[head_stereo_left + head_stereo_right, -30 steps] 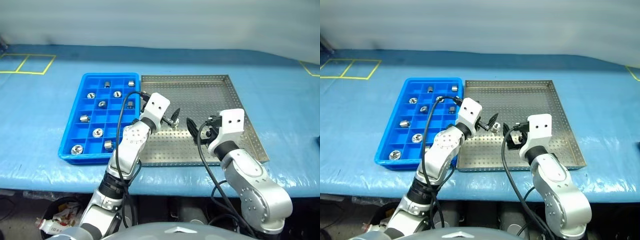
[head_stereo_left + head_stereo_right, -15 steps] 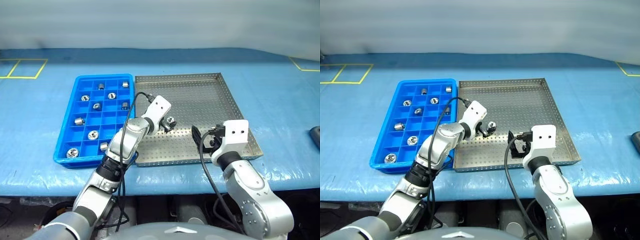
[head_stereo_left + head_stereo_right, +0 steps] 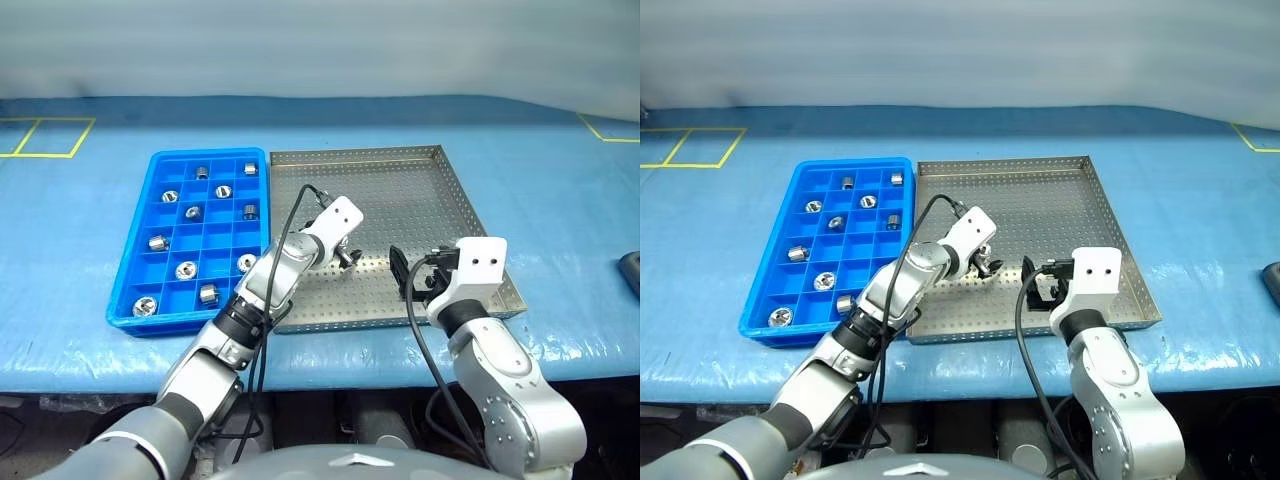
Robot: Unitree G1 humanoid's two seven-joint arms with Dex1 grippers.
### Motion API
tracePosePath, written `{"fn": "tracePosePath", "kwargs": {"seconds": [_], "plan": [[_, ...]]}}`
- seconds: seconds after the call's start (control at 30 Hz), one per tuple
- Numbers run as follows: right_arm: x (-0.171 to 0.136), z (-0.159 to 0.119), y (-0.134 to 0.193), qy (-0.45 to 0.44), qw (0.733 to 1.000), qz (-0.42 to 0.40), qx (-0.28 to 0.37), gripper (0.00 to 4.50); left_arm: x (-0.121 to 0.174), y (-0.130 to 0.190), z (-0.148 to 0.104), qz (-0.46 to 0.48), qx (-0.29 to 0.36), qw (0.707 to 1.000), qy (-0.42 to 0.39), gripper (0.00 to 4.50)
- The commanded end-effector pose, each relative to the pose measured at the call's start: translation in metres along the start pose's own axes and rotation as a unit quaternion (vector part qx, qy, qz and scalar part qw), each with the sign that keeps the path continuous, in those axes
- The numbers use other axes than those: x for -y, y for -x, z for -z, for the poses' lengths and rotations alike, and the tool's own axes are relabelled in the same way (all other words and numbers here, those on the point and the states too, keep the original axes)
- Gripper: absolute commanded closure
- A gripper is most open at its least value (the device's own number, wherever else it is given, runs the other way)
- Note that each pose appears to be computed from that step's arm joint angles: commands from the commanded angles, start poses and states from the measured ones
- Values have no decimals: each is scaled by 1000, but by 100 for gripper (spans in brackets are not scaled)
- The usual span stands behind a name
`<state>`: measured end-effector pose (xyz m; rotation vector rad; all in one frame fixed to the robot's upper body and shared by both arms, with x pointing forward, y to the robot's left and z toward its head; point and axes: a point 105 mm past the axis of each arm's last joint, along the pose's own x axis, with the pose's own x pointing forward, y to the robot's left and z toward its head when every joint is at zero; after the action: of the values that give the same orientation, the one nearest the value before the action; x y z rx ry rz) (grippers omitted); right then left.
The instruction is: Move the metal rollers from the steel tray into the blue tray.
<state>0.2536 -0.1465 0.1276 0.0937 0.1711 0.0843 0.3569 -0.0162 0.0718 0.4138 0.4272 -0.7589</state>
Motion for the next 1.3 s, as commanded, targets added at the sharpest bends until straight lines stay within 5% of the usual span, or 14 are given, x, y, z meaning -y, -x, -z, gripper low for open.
{"fn": "tracePosePath", "kwargs": {"seconds": [0.03, 0.13, 0.23, 0.47, 0.73, 0.97, 1.3], "plan": [[1, -11, 0, -3, 1000, 3, 25, 3, 2, -3, -13, -8, 5, 1000, -7, 0], [1, -11, -1, -2, 1000, 3, 26, 3, 5, -6, -8, -3, -12, 1000, -1, 0], [1, -12, -2, -3, 1000, 3, 27, 0, 5, -8, -6, -6, -19, 1000, 3, 58], [0, -9, -4, -7, 1000, -1, 21, 0, 7, -6, -2, -9, -24, 1000, 13, 282], [-7, -9, -9, -14, 1000, -19, 19, 0, -1, 10, -28, -13, 32, 998, 56, 281], [-17, -18, -11, -3, 998, -50, 35, 0, -45, 53, -53, -94, 136, 977, 134, 281], [-32, -16, -17, 11, 995, -93, 25, 0, -102, 91, -4, -284, 85, 939, 175, 281]]}}
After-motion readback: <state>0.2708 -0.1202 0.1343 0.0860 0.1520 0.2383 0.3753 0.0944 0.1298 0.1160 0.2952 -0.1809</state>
